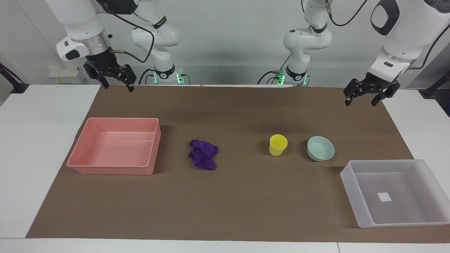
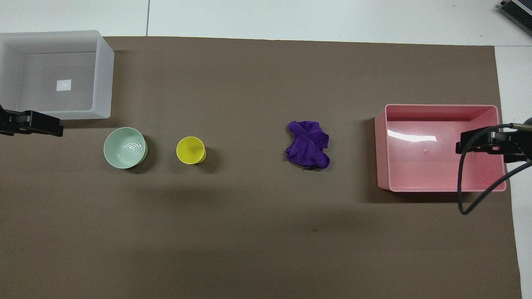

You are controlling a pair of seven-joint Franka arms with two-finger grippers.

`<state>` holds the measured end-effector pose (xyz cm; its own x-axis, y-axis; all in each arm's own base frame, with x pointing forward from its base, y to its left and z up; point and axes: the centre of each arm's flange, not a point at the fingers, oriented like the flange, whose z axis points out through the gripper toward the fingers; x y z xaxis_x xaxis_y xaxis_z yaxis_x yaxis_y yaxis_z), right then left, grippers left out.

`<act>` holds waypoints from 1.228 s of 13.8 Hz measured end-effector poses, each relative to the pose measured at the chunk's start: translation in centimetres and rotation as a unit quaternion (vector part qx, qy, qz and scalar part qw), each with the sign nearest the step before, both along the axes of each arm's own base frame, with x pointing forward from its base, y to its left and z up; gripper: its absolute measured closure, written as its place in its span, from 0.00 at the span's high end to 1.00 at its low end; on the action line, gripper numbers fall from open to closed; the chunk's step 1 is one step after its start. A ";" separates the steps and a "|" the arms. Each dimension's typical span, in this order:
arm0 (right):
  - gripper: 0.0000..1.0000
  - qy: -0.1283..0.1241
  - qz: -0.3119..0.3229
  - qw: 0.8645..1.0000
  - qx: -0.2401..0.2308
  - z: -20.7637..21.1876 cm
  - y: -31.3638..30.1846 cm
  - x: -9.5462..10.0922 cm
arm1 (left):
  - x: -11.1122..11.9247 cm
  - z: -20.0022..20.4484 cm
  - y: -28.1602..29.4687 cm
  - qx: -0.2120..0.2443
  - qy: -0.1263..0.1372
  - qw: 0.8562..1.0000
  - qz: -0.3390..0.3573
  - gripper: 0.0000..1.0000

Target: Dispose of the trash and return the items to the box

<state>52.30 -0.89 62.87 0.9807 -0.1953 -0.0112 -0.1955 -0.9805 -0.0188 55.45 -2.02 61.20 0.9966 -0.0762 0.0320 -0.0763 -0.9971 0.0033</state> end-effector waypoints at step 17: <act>1.00 -0.033 0.041 0.999 0.001 -3.5 5.5 1.9 | 0.7 -6.3 0.2 -0.001 -0.038 0.999 0.003 1.00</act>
